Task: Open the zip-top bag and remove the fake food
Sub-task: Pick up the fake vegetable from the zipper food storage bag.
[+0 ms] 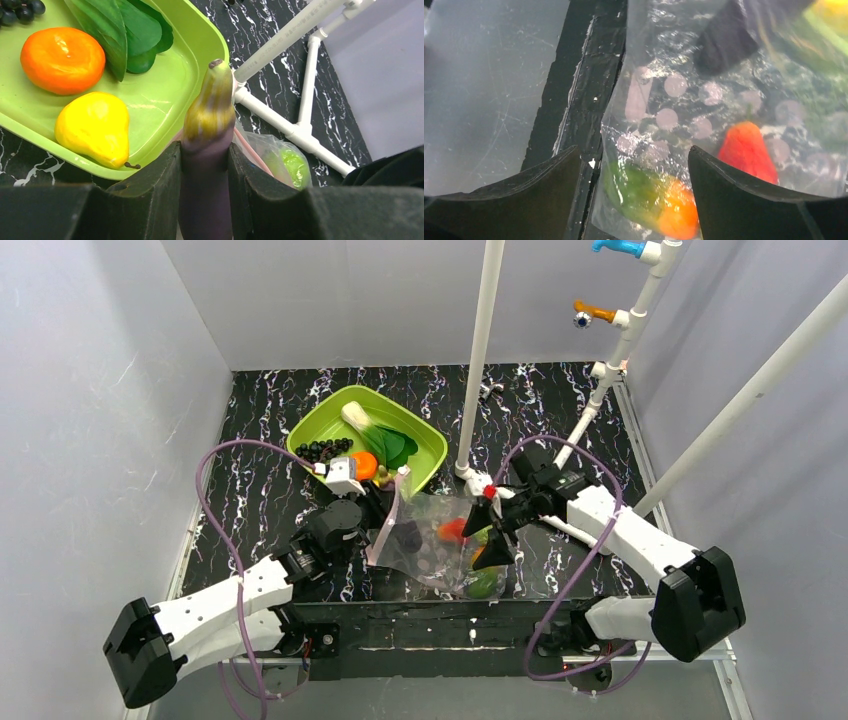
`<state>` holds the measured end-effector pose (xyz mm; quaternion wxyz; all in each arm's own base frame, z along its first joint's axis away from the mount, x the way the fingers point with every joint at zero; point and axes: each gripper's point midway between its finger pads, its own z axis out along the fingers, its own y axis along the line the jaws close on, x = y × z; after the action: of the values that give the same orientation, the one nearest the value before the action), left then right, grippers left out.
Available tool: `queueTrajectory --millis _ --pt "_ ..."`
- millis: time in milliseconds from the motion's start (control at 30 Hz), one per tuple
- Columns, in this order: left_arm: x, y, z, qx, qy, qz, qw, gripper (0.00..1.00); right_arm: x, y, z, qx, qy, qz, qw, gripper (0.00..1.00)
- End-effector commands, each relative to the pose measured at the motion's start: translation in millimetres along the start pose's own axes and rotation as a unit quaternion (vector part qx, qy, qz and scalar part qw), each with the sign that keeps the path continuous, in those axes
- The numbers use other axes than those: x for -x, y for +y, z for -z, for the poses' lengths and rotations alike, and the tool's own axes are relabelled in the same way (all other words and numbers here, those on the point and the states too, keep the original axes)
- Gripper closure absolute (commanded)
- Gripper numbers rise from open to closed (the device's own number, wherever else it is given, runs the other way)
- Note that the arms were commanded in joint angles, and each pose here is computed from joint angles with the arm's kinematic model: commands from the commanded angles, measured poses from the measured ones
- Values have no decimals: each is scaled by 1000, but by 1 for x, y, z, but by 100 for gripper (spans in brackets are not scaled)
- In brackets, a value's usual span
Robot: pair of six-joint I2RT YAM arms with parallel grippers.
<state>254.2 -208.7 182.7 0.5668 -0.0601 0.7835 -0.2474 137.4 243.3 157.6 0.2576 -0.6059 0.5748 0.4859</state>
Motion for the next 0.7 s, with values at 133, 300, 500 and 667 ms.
queueTrajectory --millis 133,300,500,667 --pt "27 -8 6 6 -21 48 999 100 42 -8 -23 -34 86 117 989 13" --pt "25 -8 7 8 -20 70 997 100 55 -27 -27 -94 87 95 987 13" --pt "22 -16 5 -7 -8 66 998 100 83 -58 -41 -102 89 117 984 22" --pt "18 -16 4 -9 -5 65 998 100 66 -39 -60 -51 81 100 990 99"
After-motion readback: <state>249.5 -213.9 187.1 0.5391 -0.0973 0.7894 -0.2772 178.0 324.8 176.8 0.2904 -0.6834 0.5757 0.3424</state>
